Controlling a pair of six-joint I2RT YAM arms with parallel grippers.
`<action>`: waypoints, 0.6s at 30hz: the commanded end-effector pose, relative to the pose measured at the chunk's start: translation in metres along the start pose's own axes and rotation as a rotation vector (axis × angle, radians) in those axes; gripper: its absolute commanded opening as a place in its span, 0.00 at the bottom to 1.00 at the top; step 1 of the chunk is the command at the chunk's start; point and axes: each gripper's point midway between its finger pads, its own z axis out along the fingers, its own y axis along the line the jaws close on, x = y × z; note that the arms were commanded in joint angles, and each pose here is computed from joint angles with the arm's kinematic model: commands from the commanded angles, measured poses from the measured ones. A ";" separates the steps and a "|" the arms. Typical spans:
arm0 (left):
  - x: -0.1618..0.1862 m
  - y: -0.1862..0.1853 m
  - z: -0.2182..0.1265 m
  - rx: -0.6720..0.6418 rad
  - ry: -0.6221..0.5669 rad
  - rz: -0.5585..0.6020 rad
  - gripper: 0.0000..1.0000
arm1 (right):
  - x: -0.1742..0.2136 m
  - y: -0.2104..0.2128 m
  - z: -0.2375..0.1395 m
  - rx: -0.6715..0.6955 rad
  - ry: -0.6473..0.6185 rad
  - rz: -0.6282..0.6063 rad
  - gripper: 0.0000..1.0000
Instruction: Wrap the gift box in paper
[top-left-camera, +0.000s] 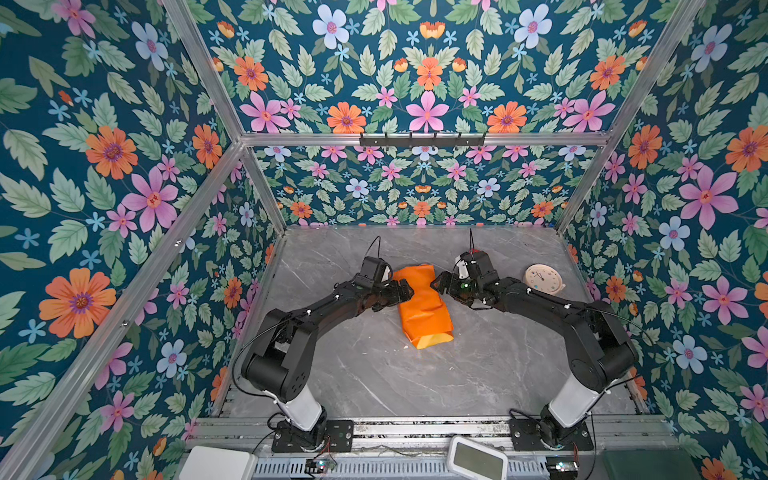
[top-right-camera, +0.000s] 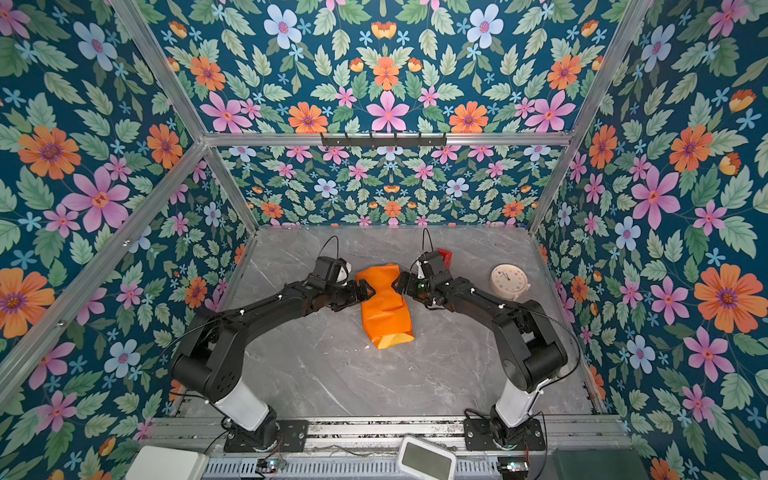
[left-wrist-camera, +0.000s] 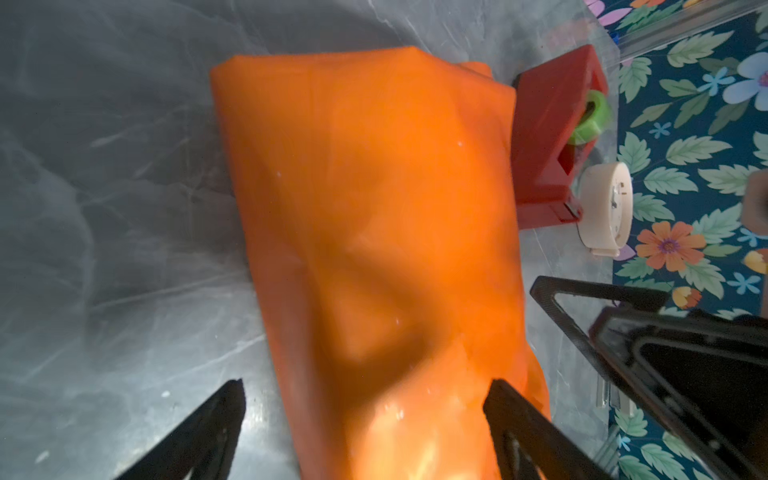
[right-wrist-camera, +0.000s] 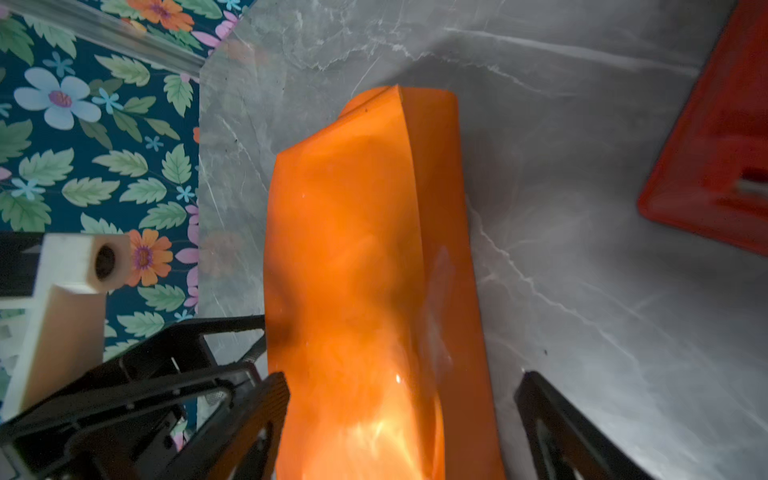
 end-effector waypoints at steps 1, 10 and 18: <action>0.017 -0.001 -0.015 0.037 -0.005 0.020 0.96 | 0.034 -0.004 -0.011 -0.025 0.112 -0.055 0.91; 0.077 -0.007 -0.012 0.100 0.077 0.034 0.96 | 0.075 -0.005 -0.005 0.008 0.221 -0.100 0.89; 0.071 -0.012 -0.037 0.077 0.008 0.120 0.98 | 0.080 -0.028 -0.028 0.121 0.195 -0.183 0.87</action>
